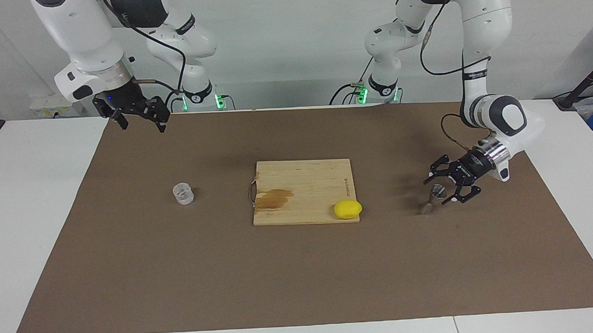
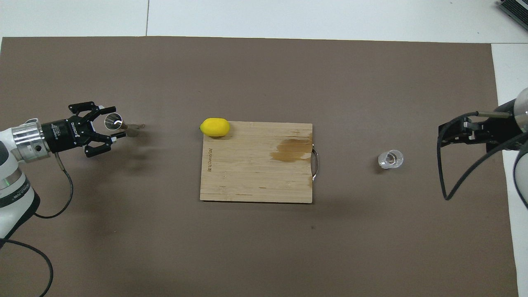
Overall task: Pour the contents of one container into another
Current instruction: 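Close the left gripper around the small metal cup, then carry the metal cup with the left gripper over the wooden board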
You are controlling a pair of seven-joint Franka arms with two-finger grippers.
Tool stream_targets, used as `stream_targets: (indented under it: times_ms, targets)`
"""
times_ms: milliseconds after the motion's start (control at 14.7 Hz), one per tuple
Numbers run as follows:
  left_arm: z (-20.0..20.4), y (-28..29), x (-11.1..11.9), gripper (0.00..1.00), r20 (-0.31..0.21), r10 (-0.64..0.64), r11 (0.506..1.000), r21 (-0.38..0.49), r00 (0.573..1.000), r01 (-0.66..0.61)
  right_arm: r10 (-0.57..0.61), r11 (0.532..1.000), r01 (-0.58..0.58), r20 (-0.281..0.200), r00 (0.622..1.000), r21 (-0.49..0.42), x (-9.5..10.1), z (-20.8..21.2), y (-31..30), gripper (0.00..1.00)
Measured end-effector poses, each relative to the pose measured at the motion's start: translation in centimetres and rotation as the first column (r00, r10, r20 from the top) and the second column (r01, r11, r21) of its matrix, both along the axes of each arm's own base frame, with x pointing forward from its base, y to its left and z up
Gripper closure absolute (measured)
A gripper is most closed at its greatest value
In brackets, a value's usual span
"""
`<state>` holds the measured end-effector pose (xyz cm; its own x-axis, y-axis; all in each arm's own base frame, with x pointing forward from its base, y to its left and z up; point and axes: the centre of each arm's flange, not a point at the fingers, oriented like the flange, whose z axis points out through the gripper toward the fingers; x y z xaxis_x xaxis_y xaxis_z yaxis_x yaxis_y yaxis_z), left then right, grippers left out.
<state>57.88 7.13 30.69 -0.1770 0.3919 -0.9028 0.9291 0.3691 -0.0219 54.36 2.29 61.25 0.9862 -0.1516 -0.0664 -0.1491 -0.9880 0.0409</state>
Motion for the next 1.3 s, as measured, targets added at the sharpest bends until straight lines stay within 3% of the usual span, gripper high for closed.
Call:
stream_targets:
  times_ms: [477, 545, 682, 1091, 1295]
  targets:
    - [-0.2, 0.2, -0.2, 0.25, 0.001, 0.004, 1.0, 0.004, 1.0, -0.004, 0.002, 1.0, -0.002, 0.0, 1.0, 0.0, 0.0, 0.0, 0.1, 0.0]
    - [-0.2, 0.2, -0.2, 0.3, 0.0, 0.004, 1.0, 0.004, 1.0, -0.004, 0.002, 1.0, -0.002, 0.0, 1.0, 0.0, 0.0, 0.0, 0.1, 0.0]
    - [-0.2, 0.3, -0.2, 0.49, 0.0, 0.005, 1.0, 0.004, 1.0, -0.005, 0.004, 1.0, -0.004, -0.001, 1.0, 0.0, 0.0, 0.0, 0.2, 0.0]
    - [1.2, -1.0, 0.7, 0.49, 0.017, -0.02, 1.0, -0.012, 1.0, 0.02, 0.015, 1.0, -0.015, -0.001, 1.0, 0.0, 0.0, 0.0, 0.8, 0.0]
    - [3.2, -5.1, 2.1, 0.49, -0.01, -0.055, 0.998, -0.038, 0.998, 0.055, 0.015, 1.0, -0.015, -0.001, 1.0, 0.0, 0.0, 0.0, 0.8, 0.0]
